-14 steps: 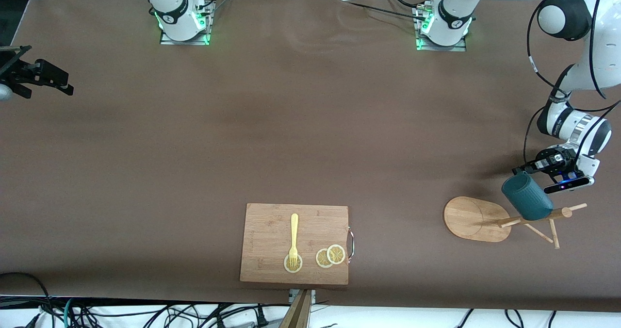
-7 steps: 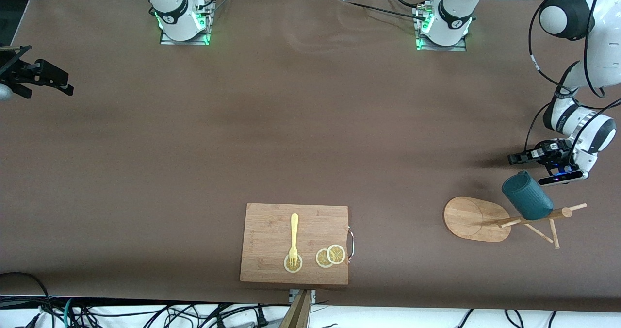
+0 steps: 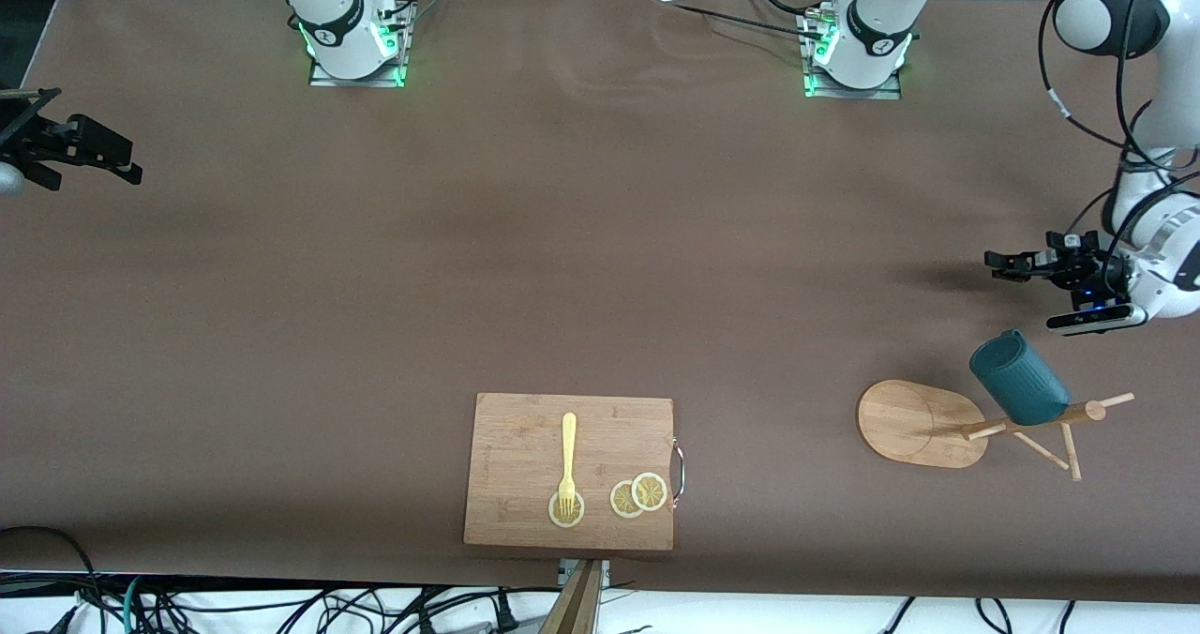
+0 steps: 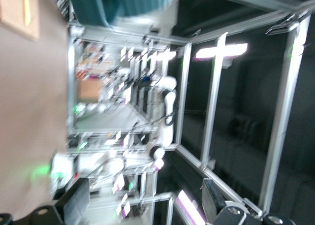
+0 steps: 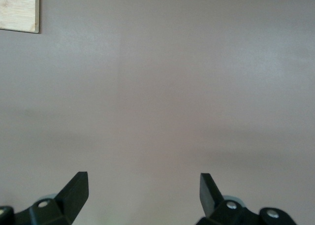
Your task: Pass cup and hang on rack
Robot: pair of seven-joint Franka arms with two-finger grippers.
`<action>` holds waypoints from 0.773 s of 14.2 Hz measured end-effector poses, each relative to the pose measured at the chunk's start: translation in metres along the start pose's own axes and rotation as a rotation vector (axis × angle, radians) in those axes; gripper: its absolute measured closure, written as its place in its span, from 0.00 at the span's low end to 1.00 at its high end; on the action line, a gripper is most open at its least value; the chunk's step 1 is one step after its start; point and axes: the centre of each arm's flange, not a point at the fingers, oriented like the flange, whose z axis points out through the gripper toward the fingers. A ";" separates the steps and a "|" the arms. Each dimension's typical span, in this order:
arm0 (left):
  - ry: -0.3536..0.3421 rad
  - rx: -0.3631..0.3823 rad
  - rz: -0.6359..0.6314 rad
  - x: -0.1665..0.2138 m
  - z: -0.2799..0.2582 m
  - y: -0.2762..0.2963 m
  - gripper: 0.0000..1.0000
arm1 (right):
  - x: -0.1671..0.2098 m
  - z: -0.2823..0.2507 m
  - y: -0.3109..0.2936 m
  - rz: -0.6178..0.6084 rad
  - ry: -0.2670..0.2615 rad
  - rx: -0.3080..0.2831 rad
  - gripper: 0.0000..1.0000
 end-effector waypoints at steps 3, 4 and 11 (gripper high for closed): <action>-0.140 0.209 -0.045 0.012 0.016 0.067 0.00 | 0.000 0.000 0.000 0.000 0.000 0.000 0.00; -0.181 0.292 -0.072 0.020 0.026 0.093 0.00 | 0.000 0.000 0.000 0.000 0.000 0.000 0.00; -0.321 1.120 -0.100 0.080 0.169 0.240 0.00 | 0.000 0.000 0.000 0.000 0.000 0.000 0.00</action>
